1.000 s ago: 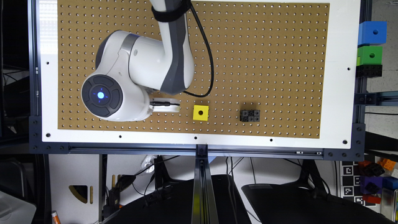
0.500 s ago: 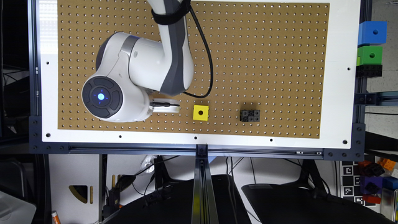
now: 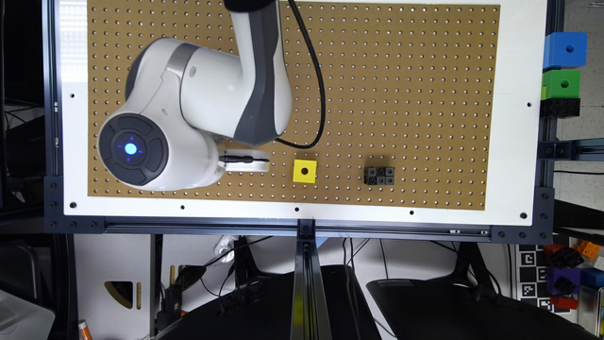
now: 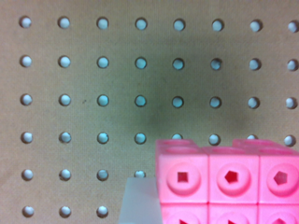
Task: Pick up pink block.
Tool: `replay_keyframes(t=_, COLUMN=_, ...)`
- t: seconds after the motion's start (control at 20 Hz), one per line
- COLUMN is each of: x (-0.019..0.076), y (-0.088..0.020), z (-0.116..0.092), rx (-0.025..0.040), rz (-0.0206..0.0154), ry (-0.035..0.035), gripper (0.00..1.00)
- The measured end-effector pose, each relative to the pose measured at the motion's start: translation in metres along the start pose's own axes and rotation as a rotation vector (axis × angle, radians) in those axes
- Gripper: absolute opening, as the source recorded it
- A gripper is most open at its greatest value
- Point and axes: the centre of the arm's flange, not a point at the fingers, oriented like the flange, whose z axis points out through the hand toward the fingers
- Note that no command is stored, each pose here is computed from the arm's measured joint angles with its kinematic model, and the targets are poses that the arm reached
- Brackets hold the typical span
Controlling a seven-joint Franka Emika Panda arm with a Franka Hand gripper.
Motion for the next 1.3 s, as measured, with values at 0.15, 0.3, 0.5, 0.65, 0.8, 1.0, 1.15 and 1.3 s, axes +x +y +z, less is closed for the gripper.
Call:
replay_keyframes(t=0.15, x=0.0003, y=-0.001, z=-0.029, rx=-0.0017, rz=-0.0008, ry=0.0015, gripper=0.0)
replay_keyframes(t=0.3, x=-0.0005, y=-0.001, z=-0.05, rx=-0.0037, rz=-0.0014, ry=0.0015, gripper=0.0)
replay_keyframes(t=0.5, x=-0.0036, y=0.0, z=-0.101, rx=-0.0012, rz=-0.0022, ry=0.0126, gripper=0.0)
replay_keyframes(t=0.65, x=-0.0092, y=0.003, z=-0.136, rx=-0.0032, rz=-0.0026, ry=0.0144, gripper=0.0)
replay_keyframes(t=0.8, x=-0.0099, y=0.003, z=-0.138, rx=-0.0054, rz=-0.0026, ry=0.0111, gripper=0.0)
replay_keyframes(t=1.0, x=-0.0098, y=0.003, z=-0.135, rx=-0.0075, rz=-0.0025, ry=0.0072, gripper=0.0)
replay_keyframes(t=1.15, x=-0.0099, y=0.003, z=-0.135, rx=-0.0075, rz=-0.0025, ry=0.0072, gripper=0.0)
replay_keyframes(t=1.3, x=-0.0099, y=0.003, z=-0.135, rx=-0.0075, rz=-0.0025, ry=0.0072, gripper=0.0)
